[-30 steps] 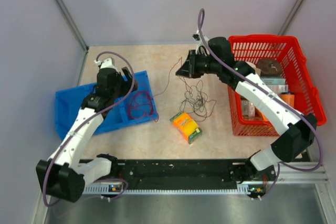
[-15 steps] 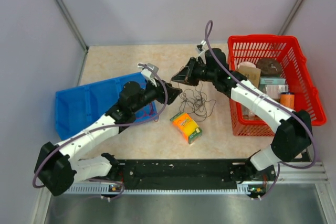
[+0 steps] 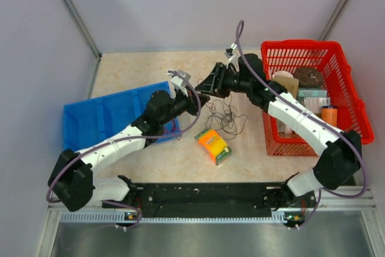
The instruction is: Untangle the cables
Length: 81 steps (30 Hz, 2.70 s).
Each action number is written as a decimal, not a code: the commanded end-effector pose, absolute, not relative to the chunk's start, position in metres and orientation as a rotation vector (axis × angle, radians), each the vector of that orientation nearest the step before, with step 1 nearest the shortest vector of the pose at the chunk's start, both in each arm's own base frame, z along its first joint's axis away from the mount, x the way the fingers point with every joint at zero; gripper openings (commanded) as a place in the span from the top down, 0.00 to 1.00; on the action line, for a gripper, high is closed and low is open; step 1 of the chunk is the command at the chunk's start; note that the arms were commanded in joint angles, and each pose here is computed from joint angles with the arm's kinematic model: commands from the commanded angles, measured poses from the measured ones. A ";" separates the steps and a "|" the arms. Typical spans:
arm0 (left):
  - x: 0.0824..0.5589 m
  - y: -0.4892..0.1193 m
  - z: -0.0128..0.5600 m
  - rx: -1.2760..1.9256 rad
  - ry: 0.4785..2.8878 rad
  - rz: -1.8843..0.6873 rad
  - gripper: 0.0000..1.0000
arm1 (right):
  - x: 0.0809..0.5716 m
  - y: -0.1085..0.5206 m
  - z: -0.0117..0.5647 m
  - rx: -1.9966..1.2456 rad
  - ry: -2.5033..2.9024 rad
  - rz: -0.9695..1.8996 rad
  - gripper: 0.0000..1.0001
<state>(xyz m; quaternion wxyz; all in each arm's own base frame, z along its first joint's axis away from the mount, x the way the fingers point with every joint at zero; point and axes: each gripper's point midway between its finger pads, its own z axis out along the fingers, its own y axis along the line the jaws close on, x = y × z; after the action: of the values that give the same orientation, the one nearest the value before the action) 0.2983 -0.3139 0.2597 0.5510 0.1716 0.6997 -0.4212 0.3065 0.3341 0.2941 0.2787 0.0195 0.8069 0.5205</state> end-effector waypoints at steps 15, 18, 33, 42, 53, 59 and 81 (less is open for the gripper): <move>0.292 -0.281 0.316 0.336 1.536 -0.932 1.00 | 0.330 0.231 0.227 -0.463 2.020 0.562 0.41; 0.292 -0.280 0.320 0.341 1.526 -0.935 1.00 | 0.328 0.244 0.212 -0.505 1.998 0.627 0.42; 0.286 -0.247 0.364 0.295 1.466 -0.836 1.00 | 0.432 0.232 0.188 0.128 1.899 0.339 1.00; 0.236 -0.124 0.432 0.084 1.436 -0.483 1.00 | 0.464 0.197 0.171 0.249 1.897 0.089 1.00; 0.259 -0.108 0.425 -0.040 1.492 -0.350 1.00 | 0.445 0.205 0.169 0.138 1.886 0.212 1.00; 0.285 -0.121 0.411 -0.060 1.518 -0.342 1.00 | 0.441 0.208 0.168 0.117 1.884 0.236 1.00; 0.314 -0.099 0.525 -0.086 1.302 -0.346 1.00 | 0.444 0.214 0.170 0.098 1.876 0.262 1.00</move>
<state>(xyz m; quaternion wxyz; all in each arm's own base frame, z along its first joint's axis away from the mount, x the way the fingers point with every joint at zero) 0.3084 -0.0956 0.5019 0.7588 -0.0540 0.6297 -0.1577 0.4387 0.2117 0.1424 0.5558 0.0351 0.8257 0.0902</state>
